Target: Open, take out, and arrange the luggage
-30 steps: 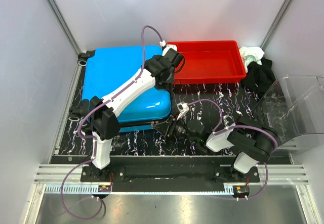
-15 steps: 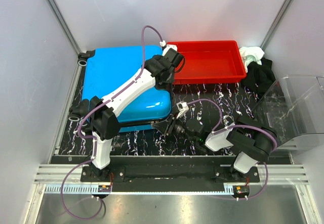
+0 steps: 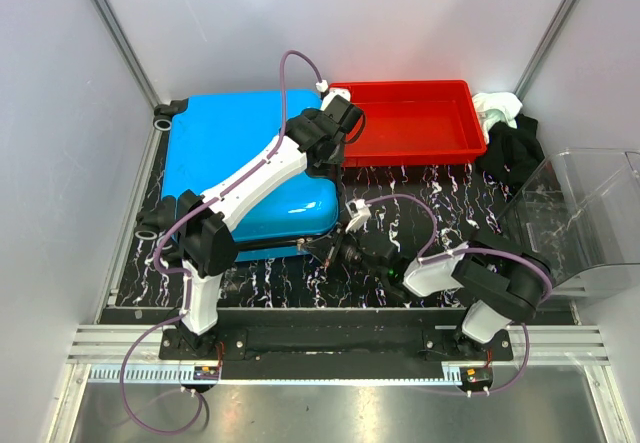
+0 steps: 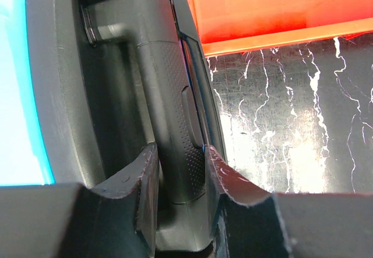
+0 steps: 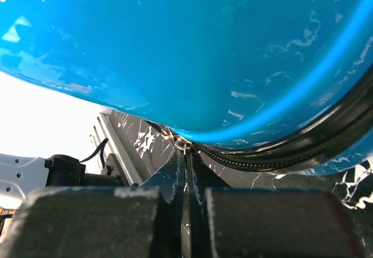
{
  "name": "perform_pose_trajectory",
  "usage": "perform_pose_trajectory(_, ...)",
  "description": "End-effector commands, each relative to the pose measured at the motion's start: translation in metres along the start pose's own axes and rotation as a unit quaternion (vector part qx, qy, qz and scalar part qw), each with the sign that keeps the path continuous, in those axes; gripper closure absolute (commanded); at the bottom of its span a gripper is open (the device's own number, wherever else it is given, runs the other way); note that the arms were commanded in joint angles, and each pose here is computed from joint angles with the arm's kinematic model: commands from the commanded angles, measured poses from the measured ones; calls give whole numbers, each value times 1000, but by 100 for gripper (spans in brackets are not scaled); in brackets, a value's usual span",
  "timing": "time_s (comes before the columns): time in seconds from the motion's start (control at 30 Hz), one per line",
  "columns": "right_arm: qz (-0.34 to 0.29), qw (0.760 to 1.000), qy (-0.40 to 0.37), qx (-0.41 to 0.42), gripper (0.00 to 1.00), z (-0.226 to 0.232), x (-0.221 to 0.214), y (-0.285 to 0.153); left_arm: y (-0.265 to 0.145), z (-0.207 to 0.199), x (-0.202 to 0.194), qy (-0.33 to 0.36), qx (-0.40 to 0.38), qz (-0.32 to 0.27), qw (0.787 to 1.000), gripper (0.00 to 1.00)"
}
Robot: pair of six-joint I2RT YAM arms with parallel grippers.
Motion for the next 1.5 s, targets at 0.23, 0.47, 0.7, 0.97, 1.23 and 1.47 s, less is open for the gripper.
perform_pose_trajectory(0.23,-64,975,-56,-206,100,-54,45,-27,-8,-4,-22,83,-33,13,996,100)
perform_pose_trajectory(0.47,-36,964,-126,-229,100,-59,50,-41,-13,6,-28,111,-28,13,993,100)
perform_pose_trajectory(0.7,-16,947,-180,-264,100,-74,63,-66,-23,15,-40,145,-42,22,988,100)
perform_pose_trajectory(0.97,29,930,-252,-266,100,-77,68,-60,-35,18,-58,171,-71,55,981,100)
perform_pose_trajectory(1.23,39,924,-269,-269,100,-72,75,-66,-56,28,-68,193,-89,69,975,100)
perform_pose_trajectory(1.47,61,916,-277,-282,100,-75,75,-64,-69,35,-61,206,-86,55,973,100)
Point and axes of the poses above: each gripper's point midway between its finger pads, its own y axis out along the fingers, its own z axis along the line the jaws close on, x = y × z, the point moved 2 cm from there along -y, back along the fingers, and after that the axes turned 2 degrees about y, right-handed, at the moved point
